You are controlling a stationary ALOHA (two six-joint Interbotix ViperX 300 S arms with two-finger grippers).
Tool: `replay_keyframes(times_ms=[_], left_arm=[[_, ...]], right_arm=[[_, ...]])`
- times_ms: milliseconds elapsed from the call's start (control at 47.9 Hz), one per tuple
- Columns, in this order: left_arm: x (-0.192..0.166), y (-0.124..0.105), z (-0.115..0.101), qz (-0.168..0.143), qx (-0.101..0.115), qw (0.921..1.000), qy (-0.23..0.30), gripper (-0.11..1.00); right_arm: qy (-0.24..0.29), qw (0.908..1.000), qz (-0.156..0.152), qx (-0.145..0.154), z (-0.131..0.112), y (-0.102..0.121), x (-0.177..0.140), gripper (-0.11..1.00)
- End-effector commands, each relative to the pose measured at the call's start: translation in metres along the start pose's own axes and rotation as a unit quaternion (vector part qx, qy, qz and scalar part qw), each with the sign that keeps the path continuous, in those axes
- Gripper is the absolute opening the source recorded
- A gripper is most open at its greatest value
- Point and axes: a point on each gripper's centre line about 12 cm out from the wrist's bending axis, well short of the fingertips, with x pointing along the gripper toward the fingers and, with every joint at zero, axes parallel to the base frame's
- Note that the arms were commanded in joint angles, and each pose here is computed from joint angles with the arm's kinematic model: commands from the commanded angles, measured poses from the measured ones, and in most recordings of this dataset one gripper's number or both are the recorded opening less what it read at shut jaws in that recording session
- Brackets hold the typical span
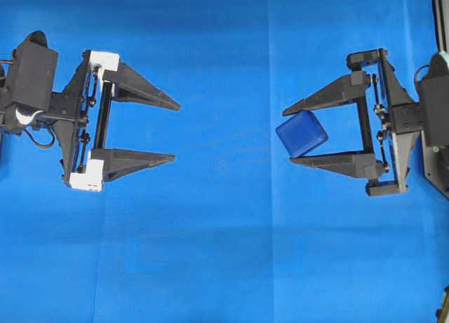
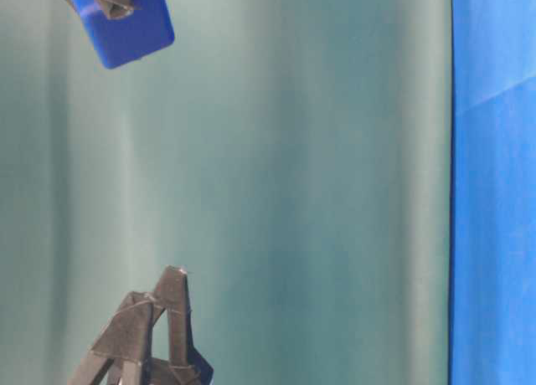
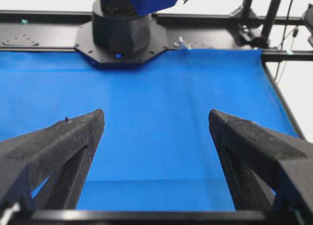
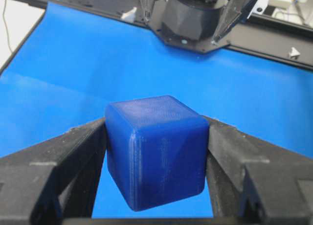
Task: Handover the blue block to the right arm after grasping it with the left arm, then place it in the designated position.
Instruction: 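Rotate the right gripper and move the cube toward table center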
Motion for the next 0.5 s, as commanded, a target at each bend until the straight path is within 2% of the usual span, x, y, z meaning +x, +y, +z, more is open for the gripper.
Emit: replay_keyframes(times_ms=[0, 480], left_arm=[[0.0001, 0.0004, 0.0133, 0.001, 0.0, 0.9998, -0.021, 0.92], [0.0002, 0.0004, 0.0139, 0.001, 0.0, 0.9998, -0.022, 0.92]], right_arm=[[-0.014, 0.9999, 0.001, 0.002, 0.0081, 0.0005, -0.0019, 0.43], [-0.011, 0.9999, 0.001, 0.003, 0.0076, 0.0004, -0.0019, 0.43]])
